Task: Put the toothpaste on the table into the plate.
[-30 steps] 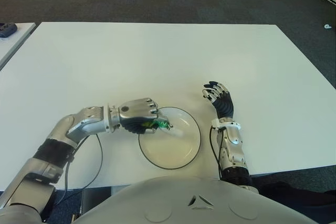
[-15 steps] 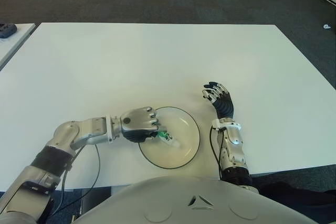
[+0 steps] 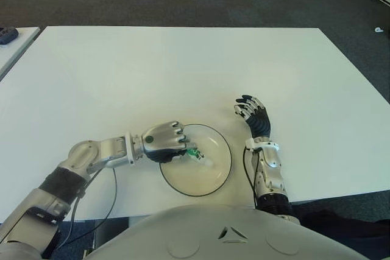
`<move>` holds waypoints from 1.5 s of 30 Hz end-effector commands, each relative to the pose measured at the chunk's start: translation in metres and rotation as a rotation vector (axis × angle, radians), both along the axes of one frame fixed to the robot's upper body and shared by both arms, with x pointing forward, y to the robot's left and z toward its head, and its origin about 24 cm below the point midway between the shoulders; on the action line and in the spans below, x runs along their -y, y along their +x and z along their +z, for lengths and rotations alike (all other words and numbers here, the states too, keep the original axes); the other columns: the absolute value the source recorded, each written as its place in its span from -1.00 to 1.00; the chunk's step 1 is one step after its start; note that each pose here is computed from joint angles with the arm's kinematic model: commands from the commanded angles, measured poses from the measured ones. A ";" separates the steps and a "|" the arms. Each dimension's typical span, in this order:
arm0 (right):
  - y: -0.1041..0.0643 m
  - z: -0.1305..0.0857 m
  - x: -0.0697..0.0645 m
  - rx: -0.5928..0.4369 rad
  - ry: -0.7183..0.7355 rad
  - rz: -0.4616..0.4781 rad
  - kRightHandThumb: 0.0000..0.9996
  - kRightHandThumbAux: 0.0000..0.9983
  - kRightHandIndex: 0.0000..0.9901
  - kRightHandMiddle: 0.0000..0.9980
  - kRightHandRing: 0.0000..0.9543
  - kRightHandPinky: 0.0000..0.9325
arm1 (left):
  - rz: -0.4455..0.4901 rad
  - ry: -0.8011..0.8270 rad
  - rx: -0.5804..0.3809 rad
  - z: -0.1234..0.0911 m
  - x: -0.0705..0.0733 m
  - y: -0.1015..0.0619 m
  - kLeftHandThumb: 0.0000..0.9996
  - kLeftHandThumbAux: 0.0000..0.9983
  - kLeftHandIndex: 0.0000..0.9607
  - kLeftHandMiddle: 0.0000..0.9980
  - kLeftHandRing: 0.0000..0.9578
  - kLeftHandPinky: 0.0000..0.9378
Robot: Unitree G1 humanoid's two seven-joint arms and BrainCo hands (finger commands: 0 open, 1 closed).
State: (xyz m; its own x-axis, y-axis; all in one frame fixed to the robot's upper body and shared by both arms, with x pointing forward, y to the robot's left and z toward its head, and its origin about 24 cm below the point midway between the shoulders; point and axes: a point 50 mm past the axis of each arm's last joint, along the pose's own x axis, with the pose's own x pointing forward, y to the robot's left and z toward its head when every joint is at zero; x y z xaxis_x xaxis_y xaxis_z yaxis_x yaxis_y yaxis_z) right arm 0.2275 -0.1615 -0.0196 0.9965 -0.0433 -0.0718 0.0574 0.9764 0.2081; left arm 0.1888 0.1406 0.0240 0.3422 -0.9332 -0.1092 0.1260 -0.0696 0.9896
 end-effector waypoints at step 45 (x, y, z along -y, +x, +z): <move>0.001 -0.001 -0.001 -0.009 -0.011 0.002 -0.65 0.73 -0.36 -0.17 -0.07 -0.01 | 0.232 -0.232 -0.120 0.019 -0.009 0.024 -0.78 0.27 -1.00 -1.00 -1.00 -1.00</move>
State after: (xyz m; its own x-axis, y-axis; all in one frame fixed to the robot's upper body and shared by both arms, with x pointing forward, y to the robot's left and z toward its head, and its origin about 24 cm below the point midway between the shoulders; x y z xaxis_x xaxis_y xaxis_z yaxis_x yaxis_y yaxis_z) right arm 0.2277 -0.1611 -0.0195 0.9970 -0.0429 -0.0651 0.0549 0.9790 0.1965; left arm 0.2092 0.1452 0.0447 0.4791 -0.8777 -0.0093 0.2299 0.1153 0.9664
